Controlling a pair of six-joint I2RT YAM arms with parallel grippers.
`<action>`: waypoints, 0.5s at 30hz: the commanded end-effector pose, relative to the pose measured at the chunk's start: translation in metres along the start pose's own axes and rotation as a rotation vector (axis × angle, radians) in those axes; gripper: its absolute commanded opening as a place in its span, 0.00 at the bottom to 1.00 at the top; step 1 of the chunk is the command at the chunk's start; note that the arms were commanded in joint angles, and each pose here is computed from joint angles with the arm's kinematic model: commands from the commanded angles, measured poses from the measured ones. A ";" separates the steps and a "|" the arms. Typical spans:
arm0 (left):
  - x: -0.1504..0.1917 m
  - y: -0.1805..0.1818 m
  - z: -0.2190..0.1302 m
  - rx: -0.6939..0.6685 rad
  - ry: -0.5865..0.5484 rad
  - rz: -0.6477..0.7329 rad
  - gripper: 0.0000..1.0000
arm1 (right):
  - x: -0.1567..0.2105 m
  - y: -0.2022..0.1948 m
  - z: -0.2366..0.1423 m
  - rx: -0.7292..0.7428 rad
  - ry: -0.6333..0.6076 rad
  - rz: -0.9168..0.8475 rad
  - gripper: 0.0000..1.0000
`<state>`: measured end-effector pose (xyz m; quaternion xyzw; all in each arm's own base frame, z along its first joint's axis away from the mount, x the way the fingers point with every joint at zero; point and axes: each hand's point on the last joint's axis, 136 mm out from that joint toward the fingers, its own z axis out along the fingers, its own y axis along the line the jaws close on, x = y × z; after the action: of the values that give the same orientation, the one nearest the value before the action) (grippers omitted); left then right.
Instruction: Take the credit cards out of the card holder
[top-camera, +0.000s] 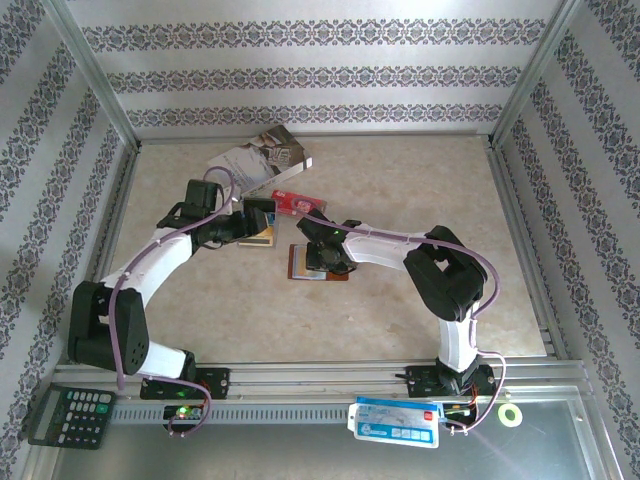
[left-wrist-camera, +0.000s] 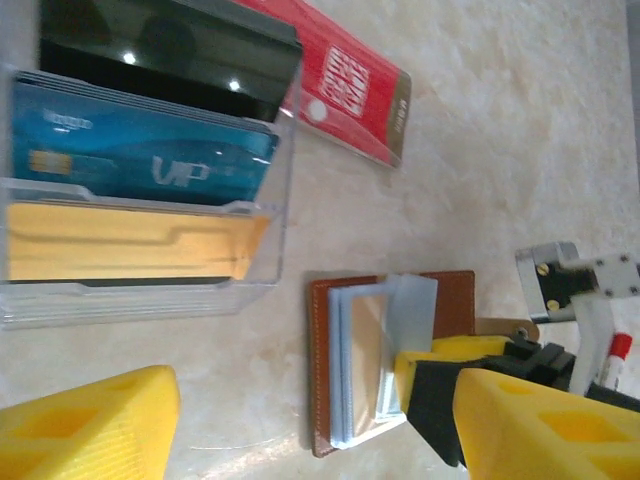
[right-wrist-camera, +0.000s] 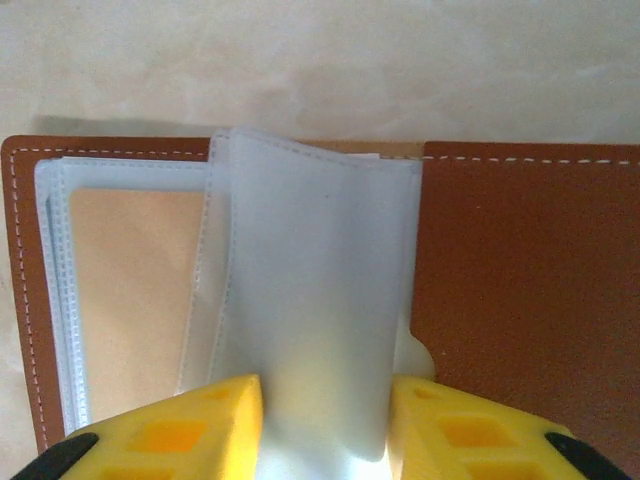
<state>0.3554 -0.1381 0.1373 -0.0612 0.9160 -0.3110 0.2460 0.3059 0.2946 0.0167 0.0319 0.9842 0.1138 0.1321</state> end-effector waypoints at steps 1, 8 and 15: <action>0.018 -0.018 0.016 0.071 0.060 -0.032 0.64 | 0.034 -0.037 0.030 0.110 0.114 0.005 0.36; 0.059 -0.035 0.055 0.120 0.152 -0.054 0.44 | 0.032 -0.030 0.027 0.064 0.101 0.010 0.36; 0.077 -0.048 0.077 0.165 0.212 -0.056 0.27 | 0.029 -0.031 0.024 0.057 0.093 0.018 0.36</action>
<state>0.3176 -0.2224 0.0753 -0.0410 0.9175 -0.3716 0.1361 0.3054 0.2957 0.0175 0.0333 0.9815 0.1324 0.1346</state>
